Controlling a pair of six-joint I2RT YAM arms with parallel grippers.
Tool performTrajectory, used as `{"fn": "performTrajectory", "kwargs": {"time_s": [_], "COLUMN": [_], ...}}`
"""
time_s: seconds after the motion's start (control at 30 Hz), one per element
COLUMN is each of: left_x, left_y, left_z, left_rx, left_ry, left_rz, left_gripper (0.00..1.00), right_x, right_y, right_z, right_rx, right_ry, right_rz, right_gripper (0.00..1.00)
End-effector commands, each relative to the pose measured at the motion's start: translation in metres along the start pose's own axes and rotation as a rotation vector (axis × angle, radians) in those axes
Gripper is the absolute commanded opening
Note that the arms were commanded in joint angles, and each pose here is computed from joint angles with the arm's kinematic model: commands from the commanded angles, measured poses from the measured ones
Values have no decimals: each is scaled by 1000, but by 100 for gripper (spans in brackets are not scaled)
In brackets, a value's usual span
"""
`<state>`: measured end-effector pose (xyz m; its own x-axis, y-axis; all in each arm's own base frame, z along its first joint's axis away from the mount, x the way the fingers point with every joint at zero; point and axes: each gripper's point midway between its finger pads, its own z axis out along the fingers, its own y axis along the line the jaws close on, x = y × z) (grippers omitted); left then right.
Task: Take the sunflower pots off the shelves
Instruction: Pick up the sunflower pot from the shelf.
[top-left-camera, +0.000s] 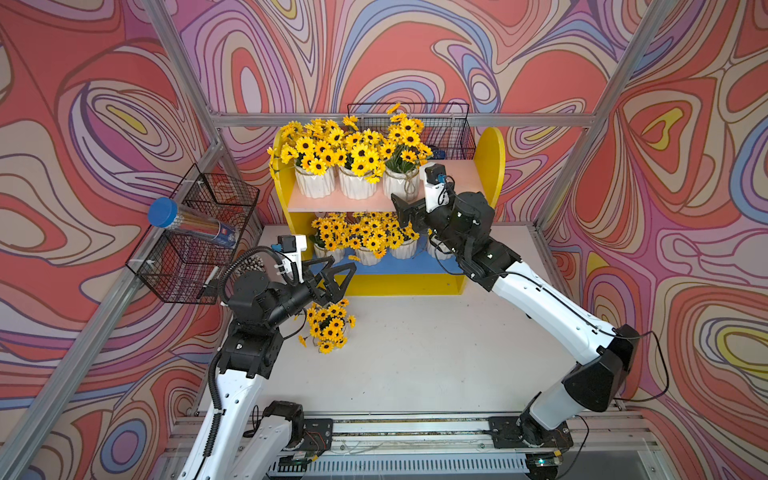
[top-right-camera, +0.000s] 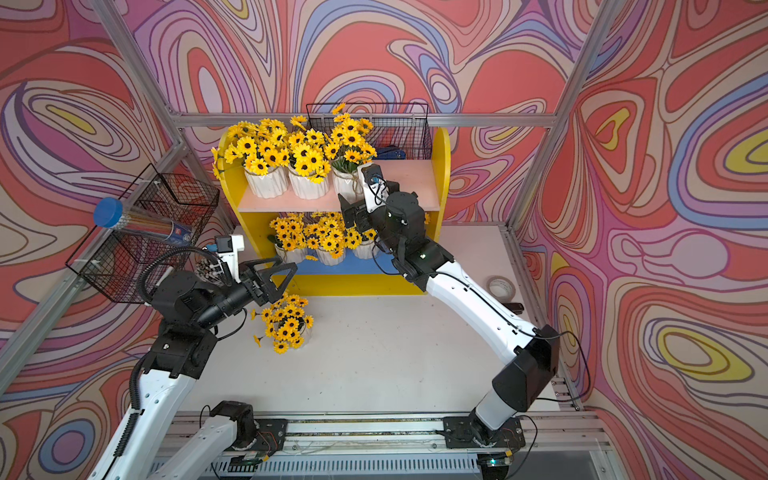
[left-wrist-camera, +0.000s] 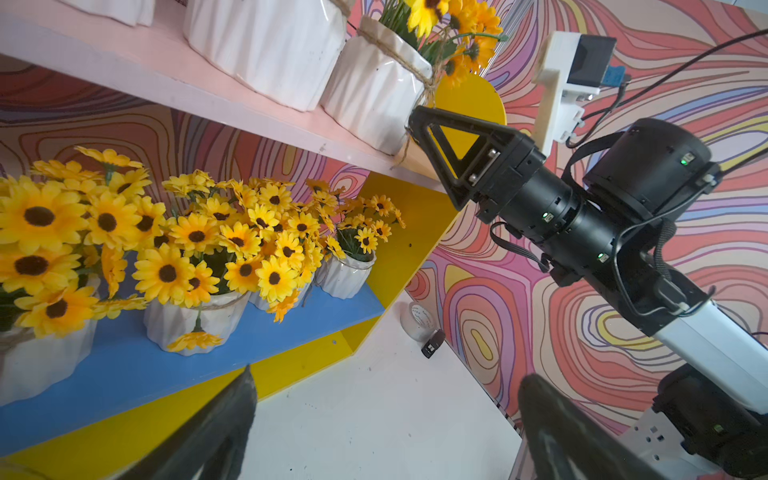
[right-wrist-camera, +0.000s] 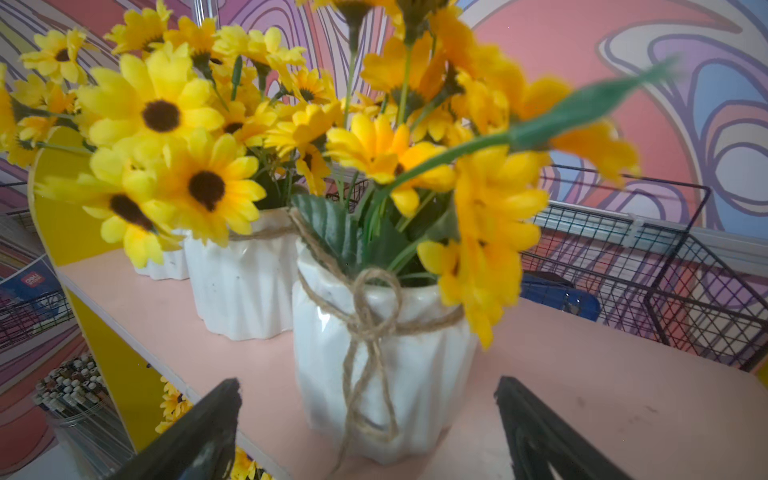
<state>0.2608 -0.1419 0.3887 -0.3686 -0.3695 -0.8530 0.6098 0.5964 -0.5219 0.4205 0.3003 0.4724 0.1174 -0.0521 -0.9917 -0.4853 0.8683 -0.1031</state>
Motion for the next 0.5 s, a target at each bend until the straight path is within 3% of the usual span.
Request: {"fn": "performTrajectory", "kwargs": {"time_s": [0.0, 0.47], "left_x": [-2, 0], "left_y": [-8, -4], "left_z": [-2, -3], "left_rx": [31, 24], "left_ry": [-11, -8], "left_rz": [43, 38], "left_gripper": [100, 100], "right_x": [-18, -36], "right_y": [4, -12], "right_z": [5, 32], "right_rx": [-23, 5], "right_ry": [-52, -89], "right_rz": [-15, 6], "right_gripper": [98, 98]}}
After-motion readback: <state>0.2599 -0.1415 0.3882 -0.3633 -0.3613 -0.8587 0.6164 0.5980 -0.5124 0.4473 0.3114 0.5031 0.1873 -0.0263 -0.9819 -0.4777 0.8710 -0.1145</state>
